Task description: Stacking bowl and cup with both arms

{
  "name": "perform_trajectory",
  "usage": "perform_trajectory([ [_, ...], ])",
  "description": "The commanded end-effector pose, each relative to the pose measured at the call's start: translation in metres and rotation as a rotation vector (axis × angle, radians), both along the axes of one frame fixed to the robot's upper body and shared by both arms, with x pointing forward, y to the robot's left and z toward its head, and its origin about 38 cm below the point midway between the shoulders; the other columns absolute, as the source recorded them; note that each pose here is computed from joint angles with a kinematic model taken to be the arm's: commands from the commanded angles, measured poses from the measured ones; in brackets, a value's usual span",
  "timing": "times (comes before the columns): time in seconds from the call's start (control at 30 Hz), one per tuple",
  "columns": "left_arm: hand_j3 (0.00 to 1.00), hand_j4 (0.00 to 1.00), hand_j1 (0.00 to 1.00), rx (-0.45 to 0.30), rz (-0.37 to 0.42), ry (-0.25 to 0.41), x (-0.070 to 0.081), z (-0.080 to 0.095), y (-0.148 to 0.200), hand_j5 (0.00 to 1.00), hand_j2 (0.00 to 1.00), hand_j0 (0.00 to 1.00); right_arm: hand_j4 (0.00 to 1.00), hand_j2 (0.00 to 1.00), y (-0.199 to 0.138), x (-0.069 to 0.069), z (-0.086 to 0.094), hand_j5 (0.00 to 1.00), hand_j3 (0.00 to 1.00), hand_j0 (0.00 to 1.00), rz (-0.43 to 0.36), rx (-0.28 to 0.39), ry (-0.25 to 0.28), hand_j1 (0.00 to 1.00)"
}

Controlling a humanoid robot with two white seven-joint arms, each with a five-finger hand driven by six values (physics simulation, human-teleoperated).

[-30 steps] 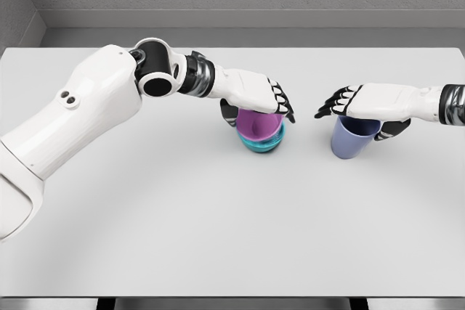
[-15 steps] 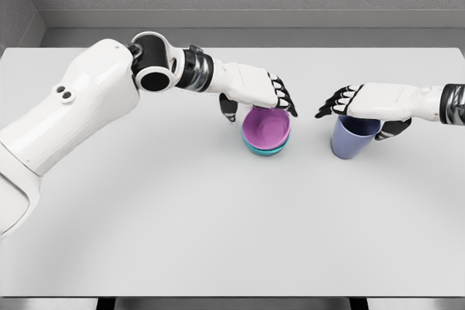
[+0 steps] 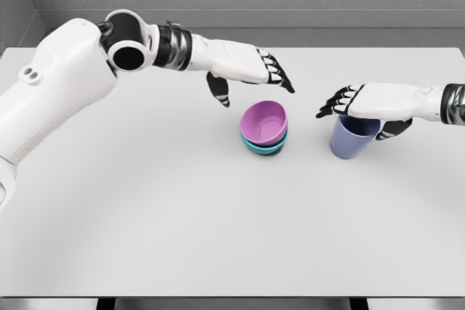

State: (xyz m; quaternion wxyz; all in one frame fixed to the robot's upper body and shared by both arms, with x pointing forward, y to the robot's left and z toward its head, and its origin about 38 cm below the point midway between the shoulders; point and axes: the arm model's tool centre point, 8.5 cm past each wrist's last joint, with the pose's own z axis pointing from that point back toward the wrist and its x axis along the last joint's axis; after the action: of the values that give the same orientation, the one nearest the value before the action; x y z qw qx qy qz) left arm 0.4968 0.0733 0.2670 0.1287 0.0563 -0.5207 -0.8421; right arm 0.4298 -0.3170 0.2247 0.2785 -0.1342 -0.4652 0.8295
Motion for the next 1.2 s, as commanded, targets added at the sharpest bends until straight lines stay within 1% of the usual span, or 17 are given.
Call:
perform_trajectory([
  [0.0, 1.0, 1.0, 1.0, -0.011, 0.013, 0.009, 0.002, 0.002, 0.006, 1.0, 1.0, 1.0, 1.0, 1.0, -0.001, 0.0, 0.001, 1.0, 1.0, 1.0, -0.005, 0.003, 0.001, 1.0],
  [0.2, 1.0, 1.0, 1.0, -0.029, 0.029, 0.021, 0.004, 0.005, 0.015, 1.0, 1.0, 1.0, 1.0, 1.0, -0.001, 0.0, 0.001, 1.0, 1.0, 1.0, -0.004, 0.004, 0.001, 1.0],
  [0.27, 1.0, 1.0, 1.0, -0.089, 0.131, 0.078, 0.012, 0.013, 0.074, 1.0, 1.0, 1.0, 1.0, 1.0, -0.001, 0.0, 0.001, 1.0, 1.0, 1.0, -0.005, 0.003, 0.001, 1.0],
  [0.3, 1.0, 1.0, 1.0, -0.108, 0.163, 0.096, 0.013, 0.015, 0.092, 1.0, 1.0, 1.0, 1.0, 1.0, -0.001, 0.0, 0.001, 1.0, 1.0, 1.0, -0.005, 0.003, 0.001, 1.0],
  [0.33, 1.0, 1.0, 1.0, -0.129, 0.234, 0.111, 0.015, 0.013, 0.129, 1.0, 1.0, 1.0, 1.0, 1.0, -0.001, 0.0, 0.001, 1.0, 1.0, 1.0, -0.005, 0.003, 0.001, 1.0],
  [0.4, 1.0, 1.0, 1.0, -0.144, 0.363, 0.153, 0.006, -0.011, 0.192, 1.0, 1.0, 1.0, 1.0, 1.0, -0.001, 0.0, 0.001, 1.0, 1.0, 1.0, -0.005, 0.003, 0.001, 1.0],
  [0.43, 1.0, 1.0, 1.0, -0.16, 0.381, 0.158, 0.004, -0.014, 0.201, 1.0, 1.0, 1.0, 1.0, 1.0, -0.001, 0.0, 0.001, 1.0, 1.0, 1.0, -0.003, 0.003, 0.0, 1.0],
  [0.47, 1.0, 1.0, 1.0, -0.159, 0.374, 0.14, -0.001, -0.009, 0.204, 1.0, 1.0, 1.0, 1.0, 1.0, -0.001, 0.0, 0.001, 1.0, 1.0, 1.0, -0.003, 0.003, 0.0, 1.0],
  [0.5, 1.0, 1.0, 1.0, -0.142, 0.371, 0.138, -0.005, -0.01, 0.208, 1.0, 1.0, 1.0, 1.0, 1.0, -0.001, 0.0, 0.002, 1.0, 1.0, 1.0, -0.003, 0.003, -0.001, 1.0],
  [0.53, 1.0, 1.0, 1.0, -0.135, 0.369, 0.156, -0.01, -0.02, 0.208, 1.0, 1.0, 1.0, 1.0, 1.0, -0.001, 0.0, 0.002, 1.0, 1.0, 1.0, -0.003, 0.003, -0.001, 1.0],
  [0.6, 1.0, 1.0, 1.0, -0.127, 0.368, 0.167, -0.013, -0.027, 0.208, 1.0, 1.0, 1.0, 1.0, 1.0, -0.001, 0.0, 0.002, 1.0, 1.0, 1.0, -0.003, 0.003, -0.001, 1.0],
  [0.73, 1.0, 1.0, 1.0, -0.112, 0.383, 0.158, -0.015, -0.026, 0.218, 1.0, 1.0, 1.0, 0.99, 0.99, 0.0, 0.0, 0.0, 0.99, 0.99, 0.99, -0.001, 0.001, 0.004, 0.99],
  [0.8, 1.0, 1.0, 1.0, -0.112, 0.37, 0.158, -0.017, -0.026, 0.214, 1.0, 1.0, 1.0, 0.87, 0.87, 0.001, -0.001, -0.002, 0.87, 0.87, 0.87, 0.002, -0.003, 0.009, 0.87],
  [0.9, 1.0, 1.0, 1.0, -0.111, 0.358, 0.157, -0.019, -0.026, 0.211, 1.0, 1.0, 1.0, 0.86, 0.86, 0.001, -0.001, -0.001, 0.86, 0.86, 0.86, 0.002, -0.003, 0.007, 0.86],
  [0.97, 1.0, 1.0, 1.0, -0.111, 0.357, 0.157, -0.019, -0.026, 0.21, 1.0, 1.0, 1.0, 0.82, 0.82, 0.001, -0.001, -0.001, 0.82, 0.82, 0.82, 0.004, -0.002, 0.007, 0.82],
  [1.13, 1.0, 1.0, 1.0, -0.111, 0.357, 0.157, -0.019, -0.026, 0.21, 1.0, 1.0, 1.0, 0.82, 0.82, 0.001, -0.001, -0.001, 0.82, 0.82, 0.82, 0.003, -0.002, 0.007, 0.82],
  [1.17, 1.0, 1.0, 1.0, -0.109, 0.359, 0.156, -0.019, -0.025, 0.212, 1.0, 1.0, 1.0, 0.77, 0.77, 0.0, -0.001, 0.0, 0.77, 0.77, 0.77, 0.001, -0.003, 0.006, 0.77],
])
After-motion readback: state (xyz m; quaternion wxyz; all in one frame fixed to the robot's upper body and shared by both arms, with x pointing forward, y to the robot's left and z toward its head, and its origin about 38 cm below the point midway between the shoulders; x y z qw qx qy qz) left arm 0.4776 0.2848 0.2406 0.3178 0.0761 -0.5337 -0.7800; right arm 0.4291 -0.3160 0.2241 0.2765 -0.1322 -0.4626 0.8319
